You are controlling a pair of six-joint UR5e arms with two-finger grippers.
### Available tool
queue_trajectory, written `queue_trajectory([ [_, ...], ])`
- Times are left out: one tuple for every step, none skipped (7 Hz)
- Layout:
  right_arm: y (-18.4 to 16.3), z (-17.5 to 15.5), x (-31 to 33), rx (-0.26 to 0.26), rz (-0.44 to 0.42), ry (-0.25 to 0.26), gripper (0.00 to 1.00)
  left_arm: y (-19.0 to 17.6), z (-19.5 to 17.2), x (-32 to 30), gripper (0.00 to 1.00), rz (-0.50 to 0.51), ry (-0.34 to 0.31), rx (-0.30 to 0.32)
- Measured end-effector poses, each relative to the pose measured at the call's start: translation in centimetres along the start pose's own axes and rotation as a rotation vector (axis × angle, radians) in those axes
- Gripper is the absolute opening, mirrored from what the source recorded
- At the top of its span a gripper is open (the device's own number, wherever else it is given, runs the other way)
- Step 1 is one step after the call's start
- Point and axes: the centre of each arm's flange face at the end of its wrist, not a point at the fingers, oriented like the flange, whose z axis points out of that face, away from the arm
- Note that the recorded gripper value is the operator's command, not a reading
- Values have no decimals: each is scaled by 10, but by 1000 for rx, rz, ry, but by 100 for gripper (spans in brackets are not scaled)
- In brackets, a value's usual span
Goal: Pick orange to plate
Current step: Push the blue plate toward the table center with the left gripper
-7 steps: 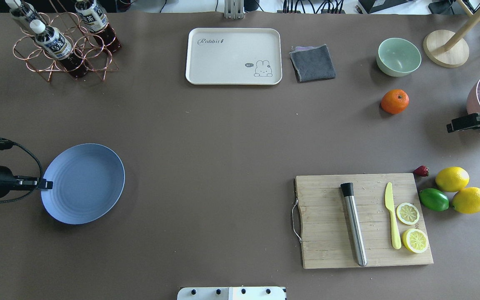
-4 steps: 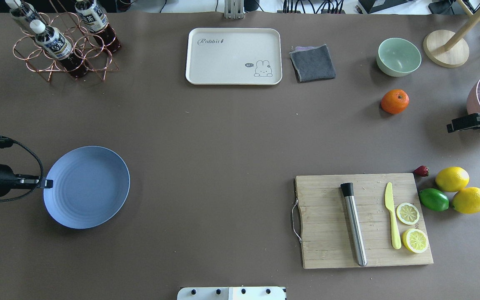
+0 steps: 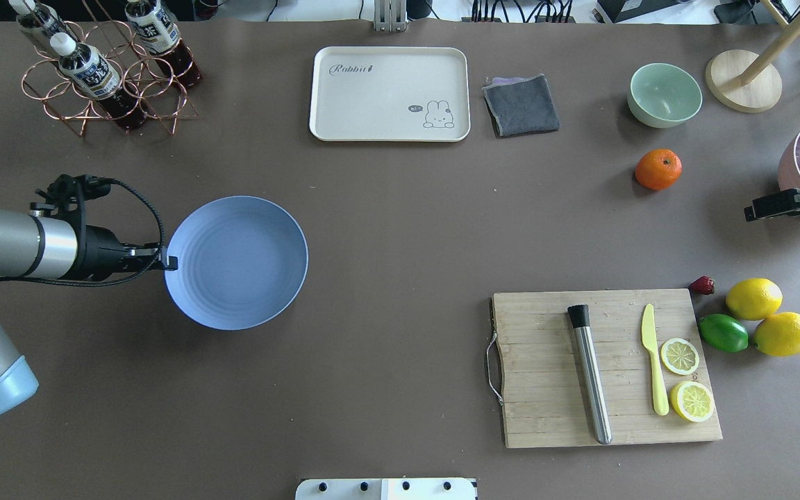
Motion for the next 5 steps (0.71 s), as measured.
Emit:
queue_trajectory([
  [0,0,-1,-1,-1,-1,99,-6,16,49,0,-11,-3,-19],
  [1,1,-2,-3,-2,-2,99,-8,28,92,0,-22,-13,-27],
  [1,2,-2,-4,-2,-3,99,-3,45,137,0,-31,-37,-24],
  [1,2,-2,-5,-2,-2,99,6,61,168,0,-29,-61,-17],
  [1,2,-3,-5,-3,-2,99,9,76,180,0,-28,-82,-11],
])
